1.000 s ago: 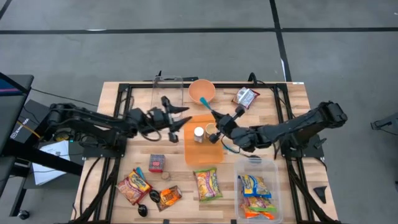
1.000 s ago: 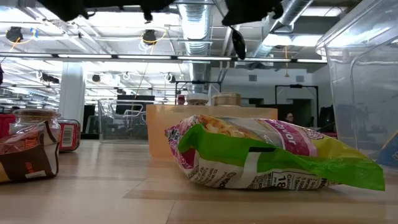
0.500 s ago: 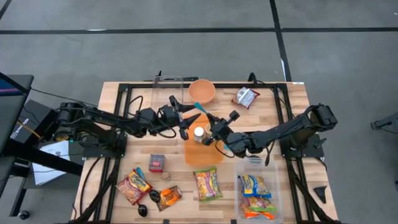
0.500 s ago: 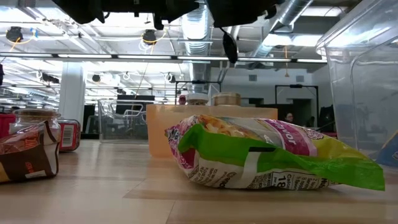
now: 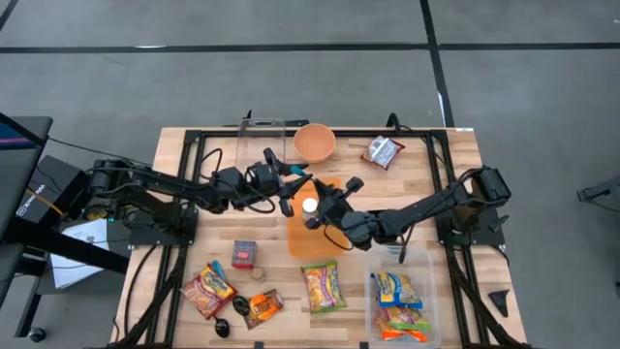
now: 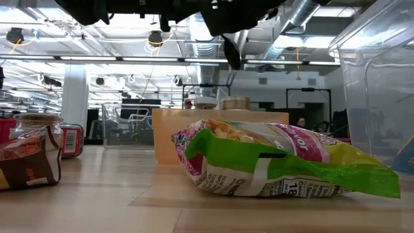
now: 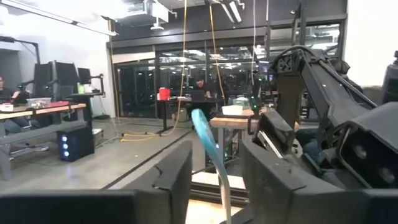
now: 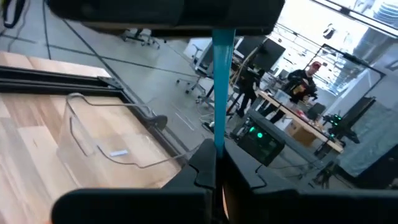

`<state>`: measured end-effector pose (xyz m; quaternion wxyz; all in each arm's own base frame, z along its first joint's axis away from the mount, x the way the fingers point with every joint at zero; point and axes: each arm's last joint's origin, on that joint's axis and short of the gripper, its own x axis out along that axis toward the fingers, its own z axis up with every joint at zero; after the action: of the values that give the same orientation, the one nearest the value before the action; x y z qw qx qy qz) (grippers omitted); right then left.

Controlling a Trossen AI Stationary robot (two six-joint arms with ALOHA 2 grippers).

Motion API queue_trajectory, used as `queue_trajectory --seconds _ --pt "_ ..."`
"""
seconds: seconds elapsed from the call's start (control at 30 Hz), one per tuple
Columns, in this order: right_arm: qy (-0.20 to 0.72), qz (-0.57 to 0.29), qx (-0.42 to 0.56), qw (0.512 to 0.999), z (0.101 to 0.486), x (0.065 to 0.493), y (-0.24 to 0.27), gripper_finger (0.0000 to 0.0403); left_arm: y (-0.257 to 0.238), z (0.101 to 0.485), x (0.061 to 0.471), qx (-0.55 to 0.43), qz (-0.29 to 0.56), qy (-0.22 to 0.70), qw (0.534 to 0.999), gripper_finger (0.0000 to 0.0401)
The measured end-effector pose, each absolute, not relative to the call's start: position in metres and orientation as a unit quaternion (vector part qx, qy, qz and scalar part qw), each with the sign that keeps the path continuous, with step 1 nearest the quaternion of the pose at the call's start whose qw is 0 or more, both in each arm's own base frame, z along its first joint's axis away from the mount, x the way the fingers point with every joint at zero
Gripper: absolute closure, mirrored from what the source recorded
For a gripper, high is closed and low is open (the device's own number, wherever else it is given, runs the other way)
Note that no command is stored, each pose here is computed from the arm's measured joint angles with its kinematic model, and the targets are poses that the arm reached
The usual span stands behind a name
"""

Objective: Pick & Place Food Item
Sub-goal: Put the blue spoon into the transparent bin

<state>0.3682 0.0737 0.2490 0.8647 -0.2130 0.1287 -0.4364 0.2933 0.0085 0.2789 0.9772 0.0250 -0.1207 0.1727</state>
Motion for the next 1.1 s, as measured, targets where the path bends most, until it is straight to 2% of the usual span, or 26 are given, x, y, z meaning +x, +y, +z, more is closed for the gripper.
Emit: queue_trajectory --seconds 0.2,0.73,0.9,1.1 --pt "0.127 -0.437 -0.212 0.865 0.2509 0.3669 0.0748 0.0398 0.0084 0.2787 0.2932 0.037 0.18 -0.117 0.976 0.0386" --pt "0.135 -0.448 -0.216 0.857 0.2488 0.3656 0.0747 0.0332 0.009 0.2785 0.2928 0.075 0.204 -0.106 0.97 0.0399" --pt "0.155 -0.466 -0.245 0.836 0.2488 0.3628 0.0788 0.0322 0.0119 0.2778 0.2917 0.122 0.259 -0.083 0.955 0.04" --pt "0.173 -0.48 -0.269 0.817 0.2489 0.3604 0.0825 0.032 0.0164 0.2748 0.2892 0.205 0.347 -0.018 0.915 0.04"
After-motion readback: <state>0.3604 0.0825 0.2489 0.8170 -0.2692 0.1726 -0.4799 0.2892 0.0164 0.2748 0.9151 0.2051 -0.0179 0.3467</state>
